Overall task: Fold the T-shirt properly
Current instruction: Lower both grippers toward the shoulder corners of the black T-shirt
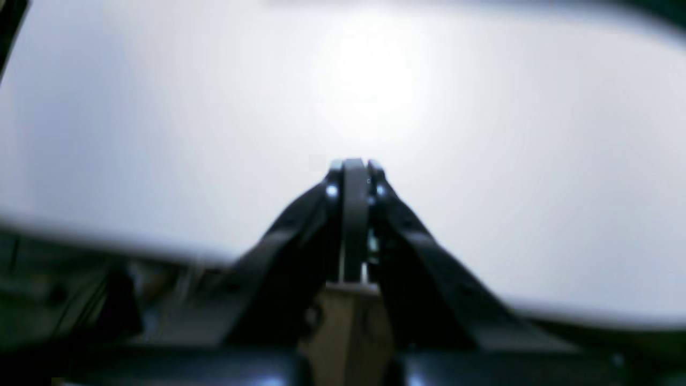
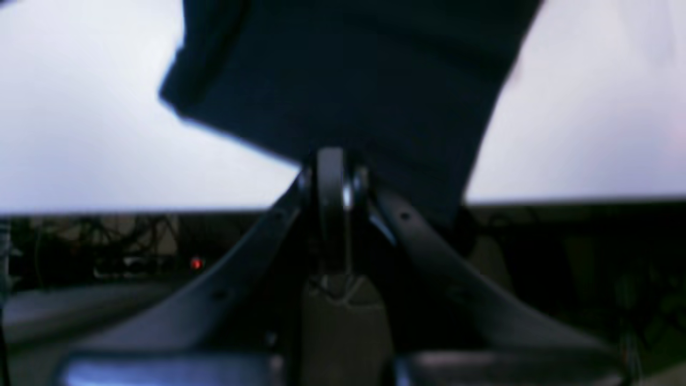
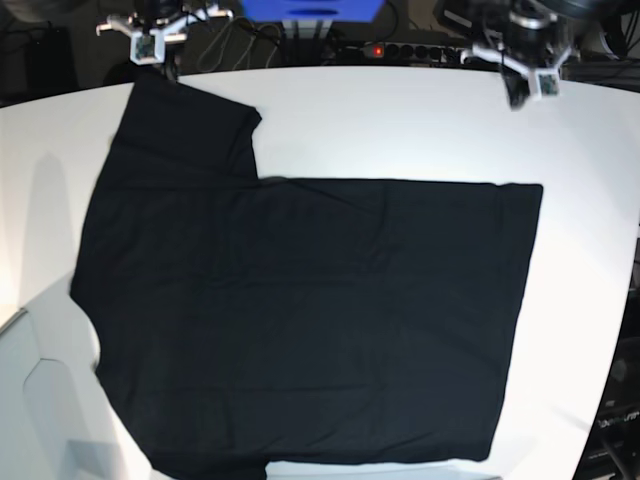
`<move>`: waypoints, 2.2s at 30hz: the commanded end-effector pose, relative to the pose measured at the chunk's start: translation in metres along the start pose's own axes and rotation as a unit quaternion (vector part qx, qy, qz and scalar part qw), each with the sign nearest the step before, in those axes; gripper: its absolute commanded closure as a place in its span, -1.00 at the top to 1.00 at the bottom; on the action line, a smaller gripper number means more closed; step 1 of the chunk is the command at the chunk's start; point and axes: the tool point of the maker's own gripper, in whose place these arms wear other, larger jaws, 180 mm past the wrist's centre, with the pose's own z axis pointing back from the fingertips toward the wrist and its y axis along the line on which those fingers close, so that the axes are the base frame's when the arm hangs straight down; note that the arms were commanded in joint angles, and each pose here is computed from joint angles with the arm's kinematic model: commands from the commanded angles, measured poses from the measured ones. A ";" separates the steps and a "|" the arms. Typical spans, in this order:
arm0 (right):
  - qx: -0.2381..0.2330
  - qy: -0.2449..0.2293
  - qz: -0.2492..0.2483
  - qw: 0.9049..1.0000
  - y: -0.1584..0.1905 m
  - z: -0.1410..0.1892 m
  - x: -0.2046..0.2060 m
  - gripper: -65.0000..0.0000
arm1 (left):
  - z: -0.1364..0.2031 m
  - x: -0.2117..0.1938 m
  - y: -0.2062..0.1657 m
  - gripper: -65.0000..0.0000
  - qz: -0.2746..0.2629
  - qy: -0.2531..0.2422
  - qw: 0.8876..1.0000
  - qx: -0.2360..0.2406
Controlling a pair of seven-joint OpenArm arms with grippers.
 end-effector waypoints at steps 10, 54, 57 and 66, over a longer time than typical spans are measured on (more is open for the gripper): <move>-0.002 -0.018 0.005 1.000 -0.002 -0.020 0.020 -0.13 | -0.025 0.059 0.031 0.17 0.059 -0.094 0.991 0.077; -0.043 -0.008 0.015 0.999 -0.033 -0.031 0.023 -0.11 | -0.144 0.050 0.052 0.17 0.108 -0.023 0.992 0.060; -0.048 -0.008 0.016 0.999 -0.036 -0.030 0.023 -0.11 | -0.144 0.049 0.051 0.13 0.108 -0.023 0.992 0.059; -0.051 -0.008 0.018 0.999 -0.038 -0.030 0.023 -0.11 | -0.145 0.050 0.047 -0.33 0.107 -0.023 0.993 0.053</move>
